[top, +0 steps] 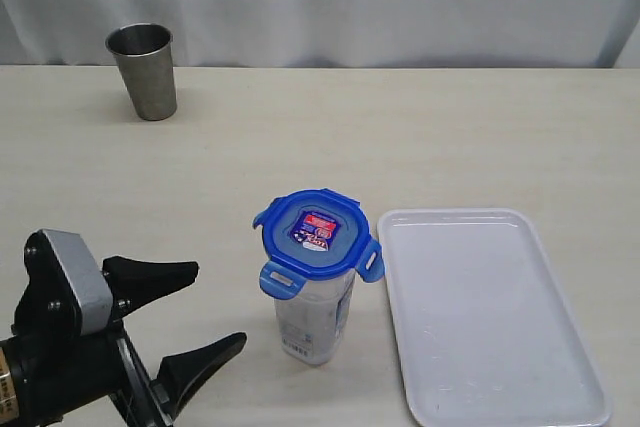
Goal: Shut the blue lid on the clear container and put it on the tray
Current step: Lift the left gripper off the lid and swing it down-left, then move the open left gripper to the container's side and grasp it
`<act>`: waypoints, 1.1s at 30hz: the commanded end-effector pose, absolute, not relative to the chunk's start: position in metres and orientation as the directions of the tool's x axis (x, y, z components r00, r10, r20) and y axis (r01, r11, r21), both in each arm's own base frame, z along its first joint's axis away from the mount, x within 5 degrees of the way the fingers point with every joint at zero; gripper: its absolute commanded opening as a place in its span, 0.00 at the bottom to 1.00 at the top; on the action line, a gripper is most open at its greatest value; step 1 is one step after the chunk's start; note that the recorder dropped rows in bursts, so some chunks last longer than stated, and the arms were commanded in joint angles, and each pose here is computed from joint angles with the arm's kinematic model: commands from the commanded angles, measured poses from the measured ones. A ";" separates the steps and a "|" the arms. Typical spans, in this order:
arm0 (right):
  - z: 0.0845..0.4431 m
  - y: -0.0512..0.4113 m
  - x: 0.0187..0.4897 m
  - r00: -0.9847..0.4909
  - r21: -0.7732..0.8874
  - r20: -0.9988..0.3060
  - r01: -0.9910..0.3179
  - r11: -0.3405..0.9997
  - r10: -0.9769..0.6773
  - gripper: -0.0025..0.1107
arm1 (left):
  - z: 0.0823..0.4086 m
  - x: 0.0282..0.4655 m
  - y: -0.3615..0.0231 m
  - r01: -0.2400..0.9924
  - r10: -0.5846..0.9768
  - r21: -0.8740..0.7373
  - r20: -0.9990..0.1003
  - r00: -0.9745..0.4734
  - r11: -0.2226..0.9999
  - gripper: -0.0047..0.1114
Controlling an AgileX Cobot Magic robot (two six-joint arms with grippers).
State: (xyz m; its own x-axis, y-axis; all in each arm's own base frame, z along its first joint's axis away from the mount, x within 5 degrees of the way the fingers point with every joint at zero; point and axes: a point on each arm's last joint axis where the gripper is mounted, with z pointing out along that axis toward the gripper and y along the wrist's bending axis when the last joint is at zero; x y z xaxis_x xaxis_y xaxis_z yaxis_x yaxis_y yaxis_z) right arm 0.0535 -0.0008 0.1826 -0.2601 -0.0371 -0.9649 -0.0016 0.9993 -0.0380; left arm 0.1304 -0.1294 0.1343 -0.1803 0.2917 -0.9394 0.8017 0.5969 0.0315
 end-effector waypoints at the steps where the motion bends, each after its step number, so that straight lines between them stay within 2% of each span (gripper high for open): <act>1: 0.182 -0.001 0.053 -0.255 -0.040 -0.966 -0.003 0.999 -0.040 0.06 | 0.136 0.136 -0.131 0.784 0.278 0.038 -0.945 -0.174 0.619 0.71; 6: 0.182 -0.001 0.053 -0.255 -0.040 -0.966 -0.003 0.999 -0.040 0.06 | 0.134 0.144 -0.135 0.785 0.345 0.062 -0.918 -0.198 0.617 0.72; 12: 0.182 -0.001 0.053 -0.255 -0.040 -0.966 -0.003 0.999 -0.040 0.06 | 0.133 0.153 -0.140 0.786 0.406 0.082 -0.886 -0.225 0.613 0.82; 23: 0.182 -0.001 0.053 -0.255 -0.040 -0.966 -0.003 0.999 -0.040 0.06 | 0.132 0.153 -0.140 0.803 0.466 0.165 -0.871 -0.153 0.573 0.82; 33: 0.182 -0.001 0.053 -0.255 -0.040 -0.966 -0.003 0.999 -0.040 0.06 | 0.129 0.153 -0.138 0.794 0.483 0.156 -0.855 -0.189 0.587 0.83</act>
